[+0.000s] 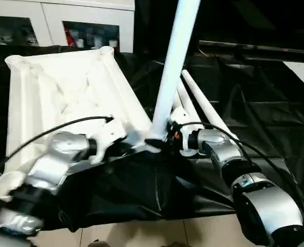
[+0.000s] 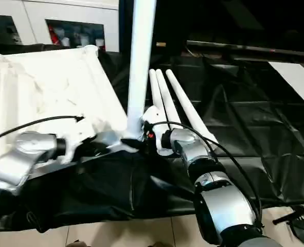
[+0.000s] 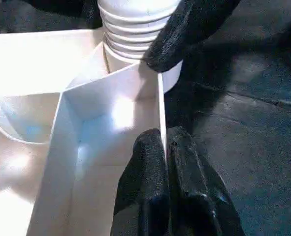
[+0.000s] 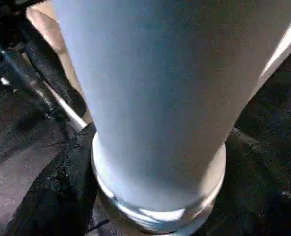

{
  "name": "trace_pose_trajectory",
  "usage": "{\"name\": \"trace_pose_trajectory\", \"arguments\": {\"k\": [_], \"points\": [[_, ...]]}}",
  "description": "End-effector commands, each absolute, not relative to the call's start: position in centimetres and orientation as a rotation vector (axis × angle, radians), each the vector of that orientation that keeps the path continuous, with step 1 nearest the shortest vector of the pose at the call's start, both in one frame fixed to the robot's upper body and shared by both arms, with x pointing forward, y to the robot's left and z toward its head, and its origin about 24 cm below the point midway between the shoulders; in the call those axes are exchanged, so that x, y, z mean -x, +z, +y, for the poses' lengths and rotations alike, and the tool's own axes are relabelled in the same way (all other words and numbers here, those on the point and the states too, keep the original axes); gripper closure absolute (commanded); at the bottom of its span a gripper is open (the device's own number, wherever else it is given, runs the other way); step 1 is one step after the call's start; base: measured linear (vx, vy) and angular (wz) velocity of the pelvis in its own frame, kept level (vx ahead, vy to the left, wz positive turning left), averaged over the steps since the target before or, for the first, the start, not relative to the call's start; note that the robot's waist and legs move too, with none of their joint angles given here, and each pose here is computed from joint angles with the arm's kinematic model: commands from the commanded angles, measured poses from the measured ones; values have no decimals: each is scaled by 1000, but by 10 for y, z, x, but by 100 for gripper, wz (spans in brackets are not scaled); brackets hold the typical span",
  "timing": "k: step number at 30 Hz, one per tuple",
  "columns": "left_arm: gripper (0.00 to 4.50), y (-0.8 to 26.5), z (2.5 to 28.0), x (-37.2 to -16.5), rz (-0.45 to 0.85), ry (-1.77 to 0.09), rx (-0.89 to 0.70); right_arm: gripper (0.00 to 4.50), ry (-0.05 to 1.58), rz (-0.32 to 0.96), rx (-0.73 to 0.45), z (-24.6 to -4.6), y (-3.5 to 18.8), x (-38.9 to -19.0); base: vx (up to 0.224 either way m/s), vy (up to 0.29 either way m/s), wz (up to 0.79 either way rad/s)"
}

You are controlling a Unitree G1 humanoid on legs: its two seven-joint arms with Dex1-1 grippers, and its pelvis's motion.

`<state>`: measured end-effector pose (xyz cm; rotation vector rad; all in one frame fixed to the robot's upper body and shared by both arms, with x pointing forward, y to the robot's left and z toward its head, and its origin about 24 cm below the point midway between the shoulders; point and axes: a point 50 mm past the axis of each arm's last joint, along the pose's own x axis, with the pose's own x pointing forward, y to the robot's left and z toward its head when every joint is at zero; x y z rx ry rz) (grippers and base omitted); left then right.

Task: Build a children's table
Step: Rotate leg to tighten

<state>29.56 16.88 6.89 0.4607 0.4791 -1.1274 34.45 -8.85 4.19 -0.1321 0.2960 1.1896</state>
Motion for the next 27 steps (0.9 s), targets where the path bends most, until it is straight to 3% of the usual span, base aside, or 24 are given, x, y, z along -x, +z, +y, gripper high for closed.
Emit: {"name": "trace_pose_trajectory", "arguments": {"k": [1,9,16,21,27], "points": [[450,59,163,-282,522,-1256,-423,100,1132,298,133,-111,45,-348,0,0,0],[450,59,165,-282,525,-1266,-415,100,1190,293,101,-108,43,-343,0,0,0],[450,59,165,-282,527,-1264,-412,158,1203,305,81,-106,38,-340,0,0,0],[450,58,164,-282,531,-1263,-408,172,1192,312,56,-104,34,-338,0,0,0],[450,53,159,-293,534,-1147,-409,173,932,371,48,-99,21,-344,0,0,0]]}}
